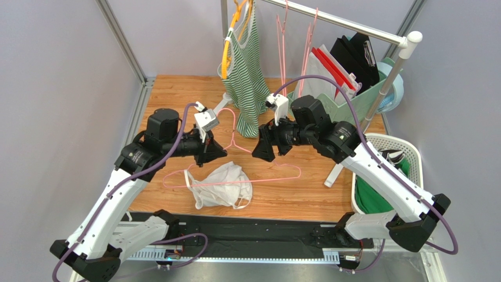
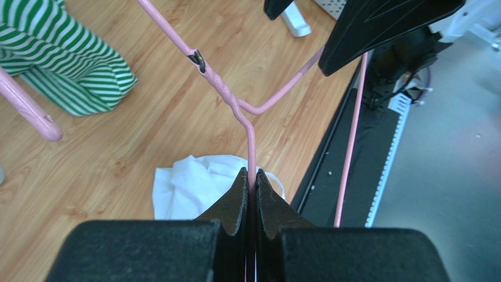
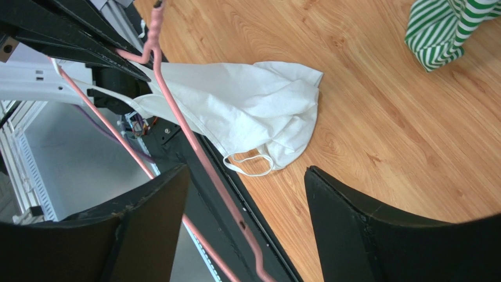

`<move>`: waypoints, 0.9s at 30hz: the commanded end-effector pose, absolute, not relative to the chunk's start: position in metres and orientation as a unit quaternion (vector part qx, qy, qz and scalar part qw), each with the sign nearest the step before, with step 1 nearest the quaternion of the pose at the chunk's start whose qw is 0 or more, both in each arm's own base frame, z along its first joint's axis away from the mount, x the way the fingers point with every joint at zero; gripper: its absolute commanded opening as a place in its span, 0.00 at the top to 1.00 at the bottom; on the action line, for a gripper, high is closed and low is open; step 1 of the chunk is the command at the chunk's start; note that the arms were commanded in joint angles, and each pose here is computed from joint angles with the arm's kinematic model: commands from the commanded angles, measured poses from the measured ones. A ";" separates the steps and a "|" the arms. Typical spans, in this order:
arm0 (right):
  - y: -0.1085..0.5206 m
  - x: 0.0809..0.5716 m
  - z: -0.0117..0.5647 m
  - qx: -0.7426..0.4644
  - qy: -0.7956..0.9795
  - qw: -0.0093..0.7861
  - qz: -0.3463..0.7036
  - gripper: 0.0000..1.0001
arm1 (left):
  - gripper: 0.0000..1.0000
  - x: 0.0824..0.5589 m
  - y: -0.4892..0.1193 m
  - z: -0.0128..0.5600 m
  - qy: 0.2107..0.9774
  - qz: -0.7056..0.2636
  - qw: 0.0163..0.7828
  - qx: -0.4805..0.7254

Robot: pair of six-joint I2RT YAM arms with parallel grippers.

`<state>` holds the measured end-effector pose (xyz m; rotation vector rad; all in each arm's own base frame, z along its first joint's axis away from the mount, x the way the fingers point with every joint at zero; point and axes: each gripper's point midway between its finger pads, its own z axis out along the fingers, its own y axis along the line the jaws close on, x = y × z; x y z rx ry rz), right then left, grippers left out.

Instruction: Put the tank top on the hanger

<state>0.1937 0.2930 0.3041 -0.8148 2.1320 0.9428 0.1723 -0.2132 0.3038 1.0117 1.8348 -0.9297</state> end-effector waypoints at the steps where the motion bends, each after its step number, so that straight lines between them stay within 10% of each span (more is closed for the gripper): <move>1: 0.290 0.218 0.319 -0.285 0.814 0.384 0.331 0.18 | 1.00 0.187 -0.195 0.289 0.745 -0.296 0.438 0.407; 11: 0.278 0.227 0.330 -0.231 0.826 0.407 0.315 0.11 | 1.00 0.221 -0.157 0.259 0.780 -0.161 0.469 0.381; 27: 0.350 0.103 0.172 -0.298 0.843 0.302 0.330 0.23 | 1.00 0.239 -0.155 0.230 0.817 -0.155 0.463 0.308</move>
